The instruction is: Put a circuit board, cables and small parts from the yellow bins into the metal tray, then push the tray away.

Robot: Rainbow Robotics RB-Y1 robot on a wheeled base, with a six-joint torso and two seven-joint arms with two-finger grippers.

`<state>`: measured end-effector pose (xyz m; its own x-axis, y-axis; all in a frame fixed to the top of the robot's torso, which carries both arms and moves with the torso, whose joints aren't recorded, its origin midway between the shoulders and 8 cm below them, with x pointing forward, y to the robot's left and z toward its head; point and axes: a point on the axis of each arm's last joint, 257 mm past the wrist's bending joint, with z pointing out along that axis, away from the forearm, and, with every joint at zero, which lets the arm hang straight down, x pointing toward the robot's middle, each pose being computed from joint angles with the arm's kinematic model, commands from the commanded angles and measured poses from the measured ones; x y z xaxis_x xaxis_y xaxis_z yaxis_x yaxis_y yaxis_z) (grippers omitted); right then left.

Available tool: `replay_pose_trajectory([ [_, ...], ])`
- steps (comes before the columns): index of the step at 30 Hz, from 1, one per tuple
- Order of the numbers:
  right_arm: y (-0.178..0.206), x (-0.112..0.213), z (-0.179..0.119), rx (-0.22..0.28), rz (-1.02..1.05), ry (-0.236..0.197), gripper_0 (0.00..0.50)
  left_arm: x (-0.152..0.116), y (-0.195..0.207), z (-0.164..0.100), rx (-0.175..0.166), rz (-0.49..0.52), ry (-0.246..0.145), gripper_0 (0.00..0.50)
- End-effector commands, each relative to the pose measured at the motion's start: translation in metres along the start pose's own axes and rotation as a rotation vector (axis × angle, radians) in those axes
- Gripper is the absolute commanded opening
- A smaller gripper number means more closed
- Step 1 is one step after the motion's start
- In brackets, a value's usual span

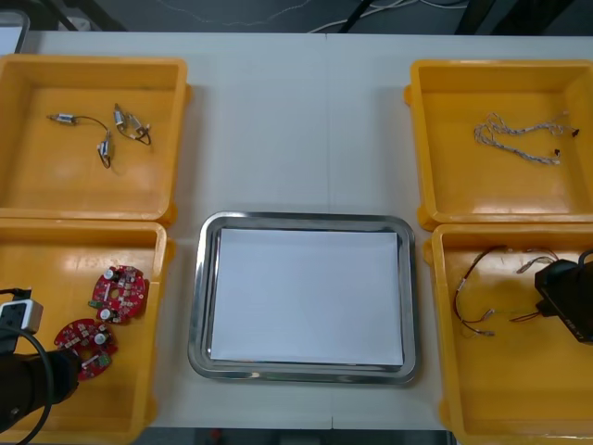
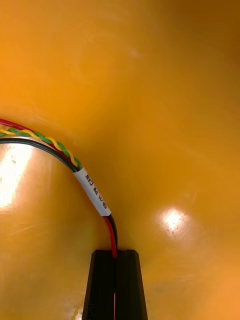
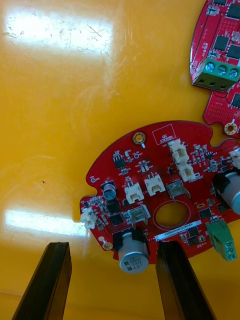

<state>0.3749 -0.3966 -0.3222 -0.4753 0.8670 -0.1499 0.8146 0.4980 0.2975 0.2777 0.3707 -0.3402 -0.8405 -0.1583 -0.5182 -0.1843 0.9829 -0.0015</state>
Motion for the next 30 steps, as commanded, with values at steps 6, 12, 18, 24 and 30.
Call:
replay_pose_trajectory([
  [6, -0.002, 0.005, -0.044, 0.041, -0.115, -0.014, 0.000, 0.016, -0.006, -0.002, 0.005, 0.089, 0.013, 0.250],
  [12, -0.011, 0.019, -0.055, 0.081, -0.131, 0.019, 0.000, 0.015, -0.005, -0.001, 0.001, 0.086, 0.012, 0.005],
  [18, -0.022, 0.033, -0.050, 0.089, -0.117, 0.058, 0.000, 0.009, -0.003, -0.002, -0.005, 0.076, -0.002, 0.000],
  [24, -0.029, 0.048, -0.047, 0.087, -0.109, 0.082, 0.000, -0.008, 0.007, -0.005, -0.027, 0.073, -0.020, 0.000],
  [30, -0.036, 0.058, -0.043, 0.086, -0.102, 0.099, 0.000, -0.011, 0.005, -0.006, -0.020, 0.073, -0.021, 0.430],
])
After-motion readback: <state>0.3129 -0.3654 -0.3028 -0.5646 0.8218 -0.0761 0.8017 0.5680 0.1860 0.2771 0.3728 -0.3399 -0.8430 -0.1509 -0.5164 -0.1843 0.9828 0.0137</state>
